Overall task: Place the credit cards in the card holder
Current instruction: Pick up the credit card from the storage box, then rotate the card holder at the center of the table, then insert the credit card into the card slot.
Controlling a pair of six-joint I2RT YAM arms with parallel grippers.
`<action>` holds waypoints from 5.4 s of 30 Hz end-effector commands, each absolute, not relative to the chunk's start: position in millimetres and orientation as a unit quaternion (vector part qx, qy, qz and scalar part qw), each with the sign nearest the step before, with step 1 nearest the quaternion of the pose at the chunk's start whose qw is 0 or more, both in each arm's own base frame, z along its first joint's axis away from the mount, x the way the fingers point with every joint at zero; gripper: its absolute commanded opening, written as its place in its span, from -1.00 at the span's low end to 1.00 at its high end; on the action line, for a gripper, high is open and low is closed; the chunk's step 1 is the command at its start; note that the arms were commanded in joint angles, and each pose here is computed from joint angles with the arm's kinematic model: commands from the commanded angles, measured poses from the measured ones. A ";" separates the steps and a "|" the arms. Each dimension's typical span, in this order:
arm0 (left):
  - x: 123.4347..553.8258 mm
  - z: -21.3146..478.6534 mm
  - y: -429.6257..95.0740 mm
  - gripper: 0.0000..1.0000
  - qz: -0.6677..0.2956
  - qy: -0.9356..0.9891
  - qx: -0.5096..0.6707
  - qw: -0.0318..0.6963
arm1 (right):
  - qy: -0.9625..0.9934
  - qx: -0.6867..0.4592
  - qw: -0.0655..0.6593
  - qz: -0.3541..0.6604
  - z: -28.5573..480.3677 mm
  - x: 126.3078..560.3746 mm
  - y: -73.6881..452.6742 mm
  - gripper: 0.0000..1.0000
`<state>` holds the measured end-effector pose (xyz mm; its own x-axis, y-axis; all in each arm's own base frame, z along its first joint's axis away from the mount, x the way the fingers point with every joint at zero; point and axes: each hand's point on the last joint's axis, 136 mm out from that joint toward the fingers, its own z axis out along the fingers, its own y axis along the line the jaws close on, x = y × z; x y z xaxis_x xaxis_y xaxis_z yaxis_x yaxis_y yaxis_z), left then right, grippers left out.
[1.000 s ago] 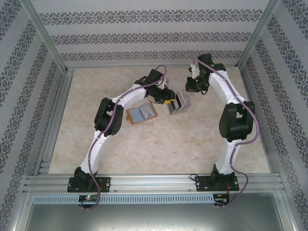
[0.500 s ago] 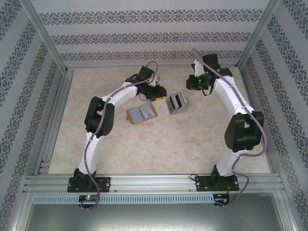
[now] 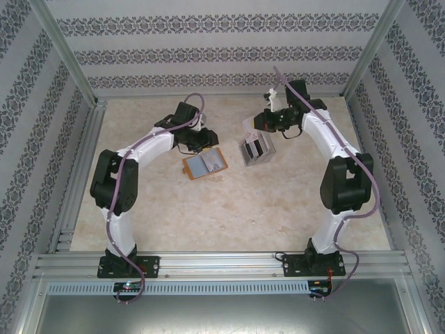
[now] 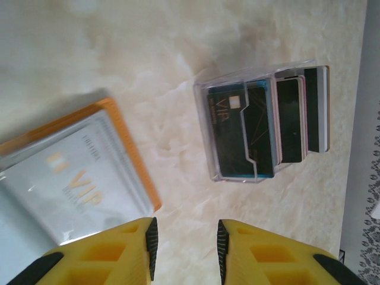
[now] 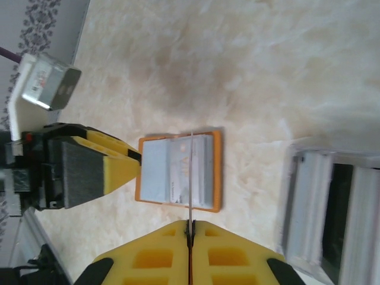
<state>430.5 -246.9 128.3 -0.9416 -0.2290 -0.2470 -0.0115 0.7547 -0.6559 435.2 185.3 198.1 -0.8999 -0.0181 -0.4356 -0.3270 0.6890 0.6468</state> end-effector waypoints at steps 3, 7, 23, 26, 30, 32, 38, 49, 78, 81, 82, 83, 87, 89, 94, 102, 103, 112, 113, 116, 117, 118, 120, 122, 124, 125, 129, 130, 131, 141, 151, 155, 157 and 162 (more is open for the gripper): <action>412.7 124.2 -200.9 -0.30 -0.310 0.928 -0.122 0.166 | 0.878 -0.122 0.172 0.429 196.8 429.9 216.3 -0.82; 396.6 109.6 -173.8 -0.30 -0.283 0.933 -0.158 0.159 | 0.876 -0.131 0.150 0.440 184.3 426.9 232.7 -0.82; 368.9 53.3 -132.2 -0.31 -0.261 0.925 -0.250 0.120 | 0.878 -0.157 0.058 0.449 122.5 414.5 310.4 -0.82; 373.5 48.0 -136.0 -0.32 -0.268 0.923 -0.250 0.114 | 0.881 -0.155 0.043 0.446 113.0 414.8 320.3 -0.82; 379.7 46.3 -136.8 -0.32 -0.266 0.925 -0.245 0.116 | 0.885 -0.146 0.025 0.442 97.2 415.5 330.8 -0.81; 382.3 45.1 -138.7 -0.32 -0.269 0.925 -0.243 0.114 | 0.886 -0.143 0.017 0.442 91.0 416.1 334.9 -0.81; 390.1 40.2 -144.2 -0.32 -0.280 0.923 -0.241 0.108 | 0.890 -0.142 0.012 0.433 79.4 419.6 340.6 -0.81; 391.0 30.6 -146.1 -0.33 -0.281 0.924 -0.241 0.100 | 0.894 -0.139 -0.008 0.426 58.9 416.9 344.9 -0.80; 418.6 20.9 -149.6 -0.39 -0.277 0.927 -0.229 0.109 | 0.908 -0.150 -0.020 0.391 41.0 400.9 350.2 -0.79; 426.1 22.1 -151.2 -0.39 -0.277 0.928 -0.224 0.112 | 0.913 -0.142 -0.017 0.383 39.6 397.2 347.0 -0.79; 429.4 23.3 -152.7 -0.39 -0.280 0.927 -0.222 0.114 | 0.915 -0.136 -0.015 0.380 38.6 395.8 345.2 -0.79; 432.1 24.3 -153.8 -0.39 -0.283 0.926 -0.221 0.115 | 0.916 -0.130 -0.013 0.379 37.8 394.8 343.9 -0.79; 440.9 26.4 -157.9 -0.39 -0.292 0.924 -0.218 0.118 | 0.918 -0.113 -0.002 0.380 35.9 391.1 340.3 -0.79; 443.8 28.4 -159.9 -0.39 -0.297 0.923 -0.216 0.118 | 0.921 -0.107 0.005 0.375 36.8 390.3 337.1 -0.79; 453.1 32.0 -164.4 -0.39 -0.305 0.921 -0.207 0.124 | 0.921 -0.090 0.022 0.379 41.3 394.2 336.0 -0.80; 469.8 64.4 -168.2 -0.38 -0.313 0.919 -0.185 0.151 | 0.924 -0.063 0.049 0.373 45.4 405.0 327.9 -0.80; 471.0 68.3 -168.7 -0.38 -0.314 0.920 -0.180 0.153 | 0.923 -0.057 0.054 0.376 47.0 407.7 326.1 -0.80; 479.8 79.2 -176.3 -0.36 -0.329 0.918 -0.159 0.153 | 0.919 -0.035 0.076 0.385 51.7 416.4 322.3 -0.80; 480.9 77.9 -179.6 -0.37 -0.335 0.918 -0.155 0.144 | 0.920 -0.032 0.076 0.384 50.4 416.6 321.1 -0.80; 482.5 76.5 -187.9 -0.43 -0.353 0.915 -0.149 0.129 | 0.921 -0.026 0.077 0.382 46.7 414.9 319.5 -0.80; 482.3 78.3 -190.2 -0.43 -0.357 0.914 -0.147 0.128 | 0.921 -0.024 0.076 0.381 45.6 414.9 318.5 -0.80; 481.3 80.6 -193.3 -0.43 -0.361 0.913 -0.145 0.125 | 0.921 -0.023 0.075 0.381 44.7 414.8 318.5 -0.80; 477.3 85.1 -201.2 -0.43 -0.374 0.910 -0.141 0.112 | 0.922 -0.022 0.075 0.380 43.4 414.9 318.6 -0.80; 468.5 89.5 -211.7 -0.43 -0.386 0.907 -0.141 0.093 | 0.922 -0.022 0.077 0.378 43.4 416.2 318.3 -0.80; 455.1 94.4 -221.7 -0.43 -0.390 0.907 -0.140 0.077 | 0.923 -0.021 0.076 0.377 42.7 416.8 317.8 -0.80; 448.8 95.8 -225.5 -0.43 -0.389 0.908 -0.137 0.073 | 0.923 -0.021 0.077 0.377 42.6 417.2 318.0 -0.80; 425.1 88.3 -226.8 -0.42 -0.367 0.918 -0.140 0.057 | 0.923 -0.020 0.077 0.376 41.0 417.5 317.7 -0.80; 421.9 85.1 -226.2 -0.43 -0.366 0.917 -0.146 0.056 | 0.923 -0.020 0.075 0.376 40.2 416.8 318.3 -0.80; 419.7 83.4 -226.6 -0.42 -0.367 0.916 -0.151 0.057 | 0.923 -0.020 0.075 0.376 39.4 417.1 318.2 -0.80; 407.1 57.4 -218.9 -0.42 -0.317 0.934 -0.156 0.057 | 0.924 -0.022 0.076 0.375 40.1 416.1 315.8 -0.80; 421.1 56.0 -179.6 -0.42 -0.216 0.963 -0.130 0.099 | 0.924 -0.023 0.075 0.374 39.9 414.1 314.7 -0.80; 427.0 60.4 -169.7 -0.41 -0.202 0.964 -0.129 0.114 | 0.925 -0.023 0.077 0.371 39.2 414.7 312.6 -0.80; 426.5 57.2 -166.4 -0.41 -0.198 0.965 -0.130 0.111 | 0.925 -0.023 0.076 0.372 37.8 414.2 313.7 -0.80; 422.5 65.1 -171.7 -0.41 -0.201 0.966 -0.115 0.116 | 0.925 -0.023 0.076 0.372 39.0 414.7 312.4 -0.80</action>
<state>425.7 -174.7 51.0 -0.9414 -0.3034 -0.1472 -0.2130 0.8735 -0.4378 414.0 324.5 39.8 -0.9883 -0.0073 -0.1521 -0.1152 0.6891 0.7155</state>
